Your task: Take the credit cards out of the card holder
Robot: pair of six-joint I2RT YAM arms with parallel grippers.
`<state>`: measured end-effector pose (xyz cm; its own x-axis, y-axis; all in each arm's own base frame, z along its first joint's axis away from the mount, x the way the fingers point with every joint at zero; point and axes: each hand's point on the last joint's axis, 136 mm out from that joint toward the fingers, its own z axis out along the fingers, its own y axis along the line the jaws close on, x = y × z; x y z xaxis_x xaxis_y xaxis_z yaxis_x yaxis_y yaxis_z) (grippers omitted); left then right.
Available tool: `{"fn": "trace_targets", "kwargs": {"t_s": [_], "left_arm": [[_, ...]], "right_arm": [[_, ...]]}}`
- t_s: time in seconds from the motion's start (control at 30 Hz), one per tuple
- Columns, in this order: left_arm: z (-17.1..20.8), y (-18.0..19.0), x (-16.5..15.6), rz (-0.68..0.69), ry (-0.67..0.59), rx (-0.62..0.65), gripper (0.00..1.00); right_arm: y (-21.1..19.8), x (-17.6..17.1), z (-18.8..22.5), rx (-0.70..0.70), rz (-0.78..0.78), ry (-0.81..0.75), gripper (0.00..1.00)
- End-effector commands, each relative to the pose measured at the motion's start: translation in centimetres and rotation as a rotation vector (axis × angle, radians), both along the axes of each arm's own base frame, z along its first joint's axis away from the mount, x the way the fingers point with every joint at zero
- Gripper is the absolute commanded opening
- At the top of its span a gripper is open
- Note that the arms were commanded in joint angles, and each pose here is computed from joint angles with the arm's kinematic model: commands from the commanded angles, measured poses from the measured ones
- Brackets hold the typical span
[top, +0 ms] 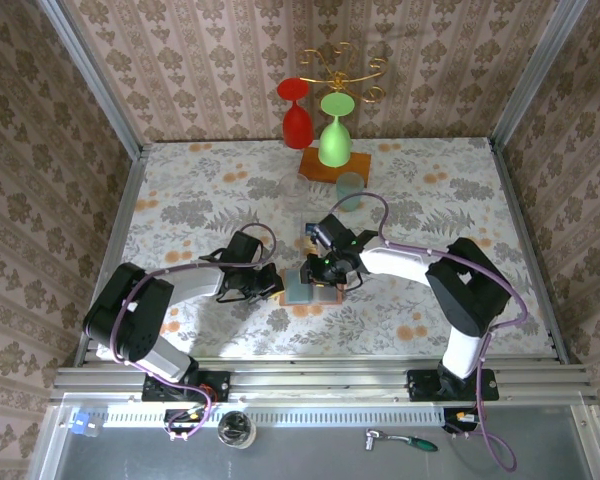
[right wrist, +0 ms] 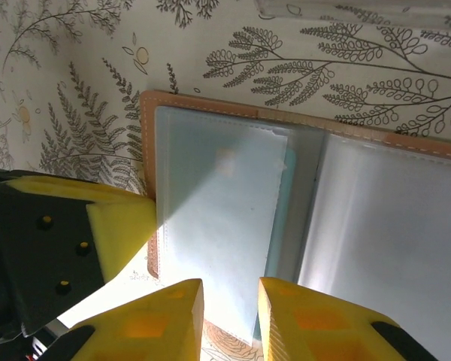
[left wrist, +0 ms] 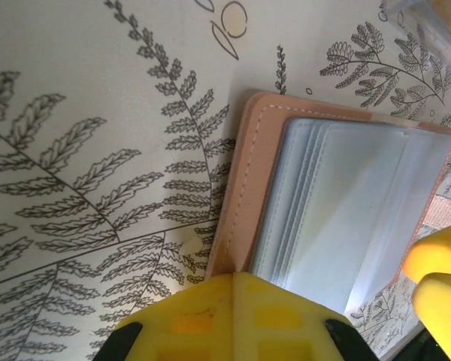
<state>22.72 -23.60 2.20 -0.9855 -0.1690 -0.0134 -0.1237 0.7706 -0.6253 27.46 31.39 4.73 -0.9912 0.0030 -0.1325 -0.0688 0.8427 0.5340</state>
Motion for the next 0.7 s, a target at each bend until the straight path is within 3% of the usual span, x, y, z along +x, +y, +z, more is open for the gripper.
{"fn": "trace_targets", "kwargs": {"t_s": [0.0,0.67], "left_arm": [[-0.2,0.3,-0.1,-0.017,0.008,0.019,0.00],[-0.2,0.4,-0.2,-0.016,0.010,0.017,0.00]], "right_arm": [[1.3,0.4,0.7,0.044,0.009,0.003,0.28],[2.3,0.6,0.0,0.070,0.007,0.034,0.28]]}}
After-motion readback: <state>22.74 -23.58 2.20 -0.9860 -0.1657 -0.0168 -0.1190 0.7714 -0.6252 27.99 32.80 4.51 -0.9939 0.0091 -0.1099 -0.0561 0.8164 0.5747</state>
